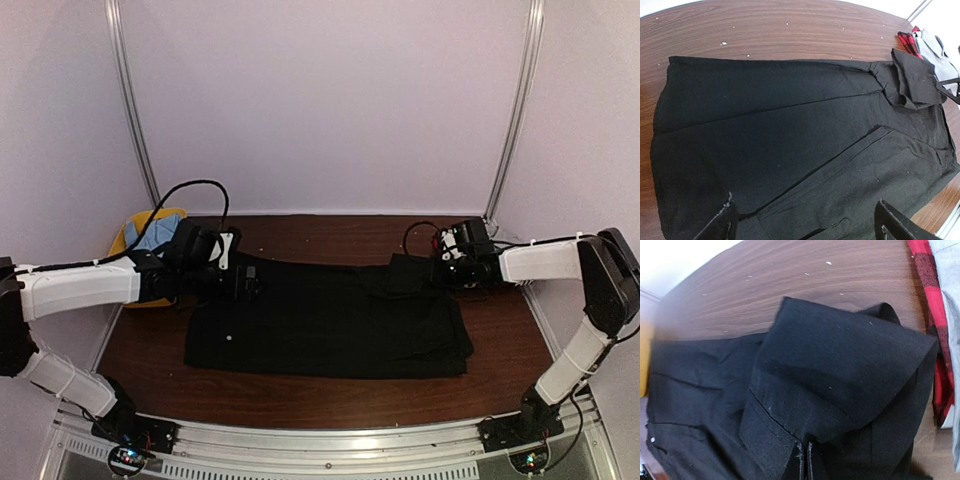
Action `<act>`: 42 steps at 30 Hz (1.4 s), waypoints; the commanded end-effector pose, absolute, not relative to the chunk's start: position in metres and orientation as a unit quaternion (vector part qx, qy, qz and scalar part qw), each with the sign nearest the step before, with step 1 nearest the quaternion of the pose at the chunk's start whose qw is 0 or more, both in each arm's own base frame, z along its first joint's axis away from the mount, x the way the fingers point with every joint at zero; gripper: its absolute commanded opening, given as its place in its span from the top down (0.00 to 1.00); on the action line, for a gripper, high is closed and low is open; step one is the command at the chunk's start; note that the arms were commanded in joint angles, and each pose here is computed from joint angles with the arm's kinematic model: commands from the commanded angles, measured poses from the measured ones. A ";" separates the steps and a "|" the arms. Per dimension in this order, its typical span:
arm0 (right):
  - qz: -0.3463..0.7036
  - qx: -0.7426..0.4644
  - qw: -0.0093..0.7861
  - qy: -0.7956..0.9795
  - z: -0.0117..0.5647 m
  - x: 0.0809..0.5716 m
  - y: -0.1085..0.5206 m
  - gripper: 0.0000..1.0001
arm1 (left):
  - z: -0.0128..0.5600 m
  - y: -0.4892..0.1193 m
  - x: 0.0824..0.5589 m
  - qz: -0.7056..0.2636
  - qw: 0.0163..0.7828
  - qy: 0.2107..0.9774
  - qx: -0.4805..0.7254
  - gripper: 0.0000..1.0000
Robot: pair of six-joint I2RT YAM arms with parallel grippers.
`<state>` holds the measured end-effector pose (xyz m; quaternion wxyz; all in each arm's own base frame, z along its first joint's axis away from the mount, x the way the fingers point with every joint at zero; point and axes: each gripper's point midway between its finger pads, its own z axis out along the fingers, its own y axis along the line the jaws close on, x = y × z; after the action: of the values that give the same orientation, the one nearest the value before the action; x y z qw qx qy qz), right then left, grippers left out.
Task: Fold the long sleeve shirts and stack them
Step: Adjust the sleeve at the center of the board, then pick up the sleeve from the center of the board.
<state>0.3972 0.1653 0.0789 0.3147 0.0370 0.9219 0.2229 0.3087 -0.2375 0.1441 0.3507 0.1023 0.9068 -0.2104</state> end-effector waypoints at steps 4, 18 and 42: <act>0.274 0.028 0.317 0.908 0.096 0.354 0.173 1.00 | 0.141 -0.240 0.314 -0.214 0.360 0.902 0.105 0.04; 0.279 0.042 0.265 0.922 0.058 0.292 0.169 0.95 | 0.132 -0.249 0.313 -0.227 0.341 0.905 0.117 0.04; 0.276 0.030 0.236 0.931 0.033 0.264 0.192 0.67 | 0.127 -0.254 0.315 -0.231 0.333 0.906 0.121 0.05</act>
<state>0.2643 0.1867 0.0377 0.2328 0.0257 0.9337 0.2707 0.3056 -0.2465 0.1164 0.3141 0.1137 0.9172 -0.2169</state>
